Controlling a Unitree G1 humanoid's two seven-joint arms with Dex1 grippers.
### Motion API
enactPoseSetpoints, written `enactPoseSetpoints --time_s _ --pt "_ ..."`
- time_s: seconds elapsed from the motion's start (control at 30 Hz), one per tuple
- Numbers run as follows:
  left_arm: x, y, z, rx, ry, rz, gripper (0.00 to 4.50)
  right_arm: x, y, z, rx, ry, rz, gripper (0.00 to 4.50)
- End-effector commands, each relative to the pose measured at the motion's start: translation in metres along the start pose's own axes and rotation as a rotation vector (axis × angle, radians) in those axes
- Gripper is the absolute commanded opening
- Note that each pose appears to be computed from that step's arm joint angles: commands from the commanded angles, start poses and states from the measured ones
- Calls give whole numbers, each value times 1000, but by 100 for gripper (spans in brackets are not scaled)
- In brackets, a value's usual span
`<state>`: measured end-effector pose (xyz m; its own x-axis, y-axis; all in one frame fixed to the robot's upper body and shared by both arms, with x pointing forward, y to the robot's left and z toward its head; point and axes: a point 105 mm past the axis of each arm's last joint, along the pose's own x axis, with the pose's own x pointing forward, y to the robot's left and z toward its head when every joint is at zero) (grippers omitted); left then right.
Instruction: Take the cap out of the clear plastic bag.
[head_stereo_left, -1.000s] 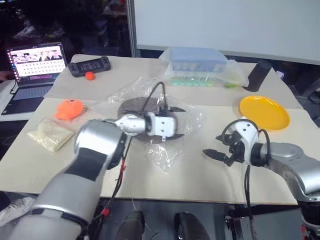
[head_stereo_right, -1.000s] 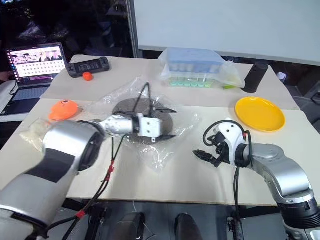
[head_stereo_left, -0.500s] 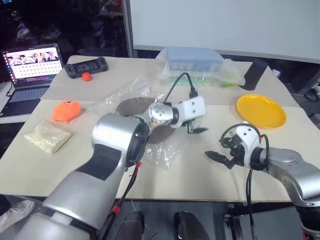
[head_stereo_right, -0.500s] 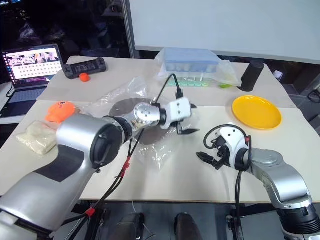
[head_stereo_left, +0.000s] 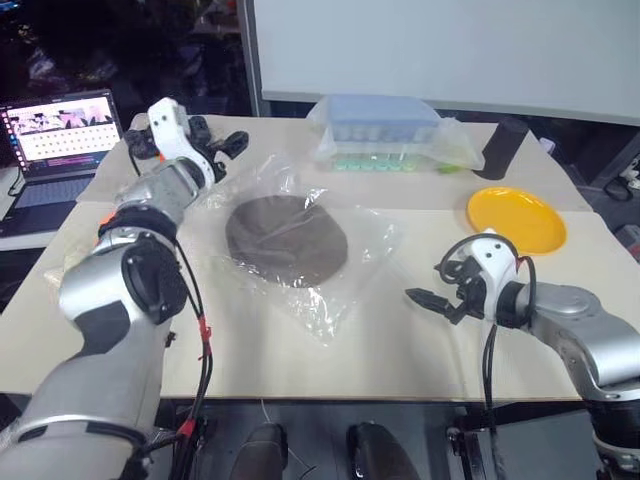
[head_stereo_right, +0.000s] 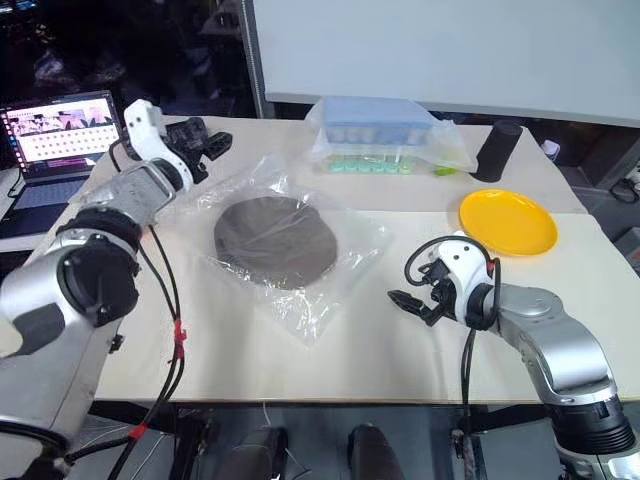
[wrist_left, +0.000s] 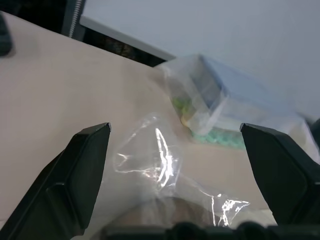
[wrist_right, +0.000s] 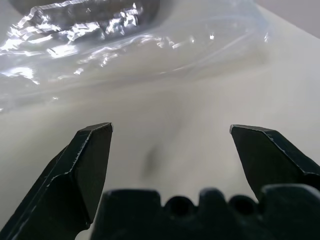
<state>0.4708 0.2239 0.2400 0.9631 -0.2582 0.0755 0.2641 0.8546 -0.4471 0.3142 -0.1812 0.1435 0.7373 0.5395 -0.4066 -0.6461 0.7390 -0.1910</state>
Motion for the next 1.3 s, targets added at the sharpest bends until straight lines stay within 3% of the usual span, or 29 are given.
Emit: enactPoseSetpoints --time_s 0.03,0.27,0.47,0.6,0.77,0.87,1.03,1.3 --pt "-22 0 14 38 -94 0 448 -1 -4 13 -44 -45 -15 450" --pt "-82 -23 -28 314 -92 5 448 -2 -2 12 -47 -47 -8 450" --pt "-102 -89 -55 572 -65 -162 448 1 1 11 -40 -46 -2 450" --pt "-108 -129 -117 883 196 -417 448 2 2 10 -36 -45 -4 450" --pt "-107 -152 -146 1053 270 -590 448 2 3 10 -30 -47 -10 450" --pt "-103 -158 -163 1077 337 -649 448 0 2 9 -26 -48 -23 450" --pt "-108 -196 -194 1048 401 -855 448 -1 3 7 -24 -44 -28 450" --pt "-100 -201 -217 1106 522 -841 448 -3 4 4 -19 -37 -43 450"
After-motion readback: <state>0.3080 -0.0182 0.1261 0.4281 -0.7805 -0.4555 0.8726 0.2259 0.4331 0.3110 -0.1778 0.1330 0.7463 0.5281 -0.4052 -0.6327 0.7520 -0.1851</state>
